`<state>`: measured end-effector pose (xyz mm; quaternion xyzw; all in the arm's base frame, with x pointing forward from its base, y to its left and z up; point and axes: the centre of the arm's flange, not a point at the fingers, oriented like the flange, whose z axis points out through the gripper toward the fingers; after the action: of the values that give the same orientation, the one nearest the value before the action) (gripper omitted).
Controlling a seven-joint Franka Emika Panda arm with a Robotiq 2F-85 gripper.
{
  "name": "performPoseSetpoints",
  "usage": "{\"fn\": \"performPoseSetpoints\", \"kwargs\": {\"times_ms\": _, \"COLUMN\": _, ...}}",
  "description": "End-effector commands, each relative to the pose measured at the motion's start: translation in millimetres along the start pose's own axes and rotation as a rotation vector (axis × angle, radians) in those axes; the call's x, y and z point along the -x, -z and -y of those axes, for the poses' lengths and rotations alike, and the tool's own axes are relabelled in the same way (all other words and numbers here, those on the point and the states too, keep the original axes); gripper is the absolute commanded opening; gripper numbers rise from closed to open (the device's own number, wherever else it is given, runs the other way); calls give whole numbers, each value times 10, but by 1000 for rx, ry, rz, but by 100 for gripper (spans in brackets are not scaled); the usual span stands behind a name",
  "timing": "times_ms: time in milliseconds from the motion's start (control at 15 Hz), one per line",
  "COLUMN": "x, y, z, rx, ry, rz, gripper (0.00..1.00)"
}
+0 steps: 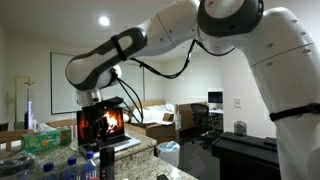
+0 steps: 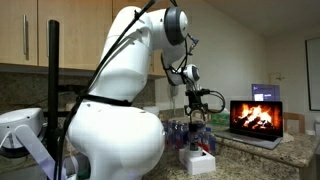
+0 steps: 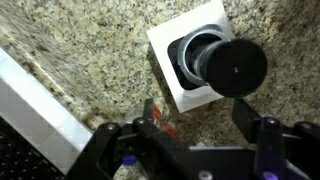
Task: Shift the remote and spray can to the right
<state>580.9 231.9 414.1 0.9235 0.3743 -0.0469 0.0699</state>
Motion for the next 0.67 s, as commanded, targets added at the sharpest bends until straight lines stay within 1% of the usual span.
{"fn": "performPoseSetpoints", "kwargs": {"times_ms": 0, "x": -99, "y": -77, "z": 61, "rx": -60, "ry": 133, "rz": -11, "gripper": 100}}
{"fn": "performPoseSetpoints", "kwargs": {"times_ms": 200, "x": -87, "y": -75, "z": 179, "rx": -75, "ry": 192, "rz": -11, "gripper": 100}}
{"fn": "performPoseSetpoints", "kwargs": {"times_ms": 400, "x": -48, "y": -93, "z": 250, "rx": -86, "ry": 204, "rz": 7, "gripper": 100}}
{"fn": "performPoseSetpoints", "kwargs": {"times_ms": 600, "x": 24, "y": -139, "z": 224, "rx": -101, "ry": 164, "rz": 86, "gripper": 100}}
